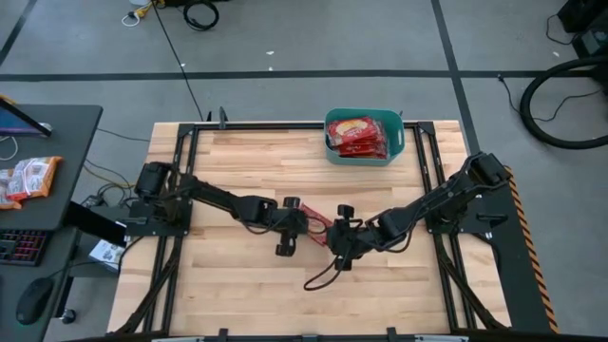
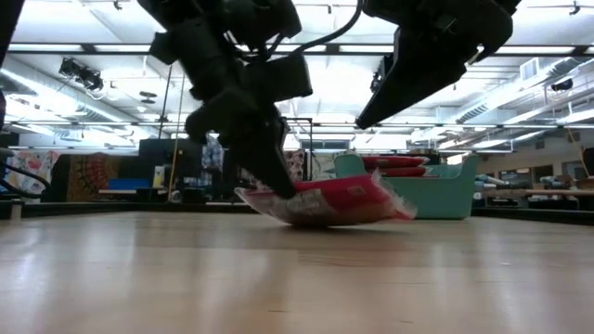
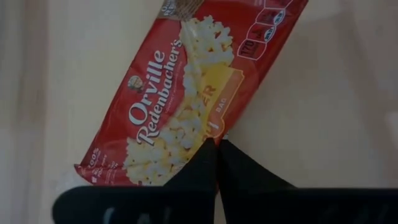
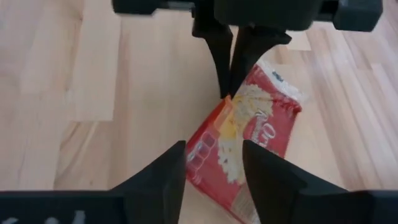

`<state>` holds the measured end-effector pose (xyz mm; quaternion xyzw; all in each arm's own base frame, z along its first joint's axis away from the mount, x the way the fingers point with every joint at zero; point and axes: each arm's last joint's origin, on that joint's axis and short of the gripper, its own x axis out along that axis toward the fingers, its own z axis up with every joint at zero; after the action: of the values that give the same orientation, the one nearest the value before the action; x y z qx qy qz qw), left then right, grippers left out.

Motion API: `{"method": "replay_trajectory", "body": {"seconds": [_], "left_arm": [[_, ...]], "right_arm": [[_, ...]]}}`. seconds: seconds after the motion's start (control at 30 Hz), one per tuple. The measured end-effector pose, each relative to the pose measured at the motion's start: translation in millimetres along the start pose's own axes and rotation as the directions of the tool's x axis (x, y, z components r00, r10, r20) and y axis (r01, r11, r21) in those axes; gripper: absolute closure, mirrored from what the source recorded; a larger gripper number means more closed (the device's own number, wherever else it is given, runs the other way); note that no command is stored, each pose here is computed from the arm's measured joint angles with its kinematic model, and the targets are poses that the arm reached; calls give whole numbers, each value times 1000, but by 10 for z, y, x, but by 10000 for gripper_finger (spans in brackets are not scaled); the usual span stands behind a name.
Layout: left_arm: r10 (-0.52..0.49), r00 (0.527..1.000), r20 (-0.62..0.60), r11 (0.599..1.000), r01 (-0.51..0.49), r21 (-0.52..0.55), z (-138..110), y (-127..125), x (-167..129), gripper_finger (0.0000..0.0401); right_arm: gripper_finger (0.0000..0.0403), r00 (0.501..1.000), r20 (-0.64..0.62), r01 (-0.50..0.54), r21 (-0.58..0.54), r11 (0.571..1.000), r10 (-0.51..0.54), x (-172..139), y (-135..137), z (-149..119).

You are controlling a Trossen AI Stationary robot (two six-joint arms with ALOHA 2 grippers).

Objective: Sort popcorn bags into baskets
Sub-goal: Put the popcorn bag into the green bin

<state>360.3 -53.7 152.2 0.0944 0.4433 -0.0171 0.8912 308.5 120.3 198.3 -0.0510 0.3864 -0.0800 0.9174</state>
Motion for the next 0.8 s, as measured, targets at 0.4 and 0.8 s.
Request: {"method": "replay_trajectory", "body": {"seconds": [0.4,0.8], "left_arm": [[-134,990,50,990,136,-46,306,234,-115,389],[-297,944,146,949,308,-62,555,453,-243,388]], "right_arm": [[183,996,56,75,-129,989,-68,-98,162,-40],[204,990,23,141,-193,971,-140,-119,156,-113]]}}
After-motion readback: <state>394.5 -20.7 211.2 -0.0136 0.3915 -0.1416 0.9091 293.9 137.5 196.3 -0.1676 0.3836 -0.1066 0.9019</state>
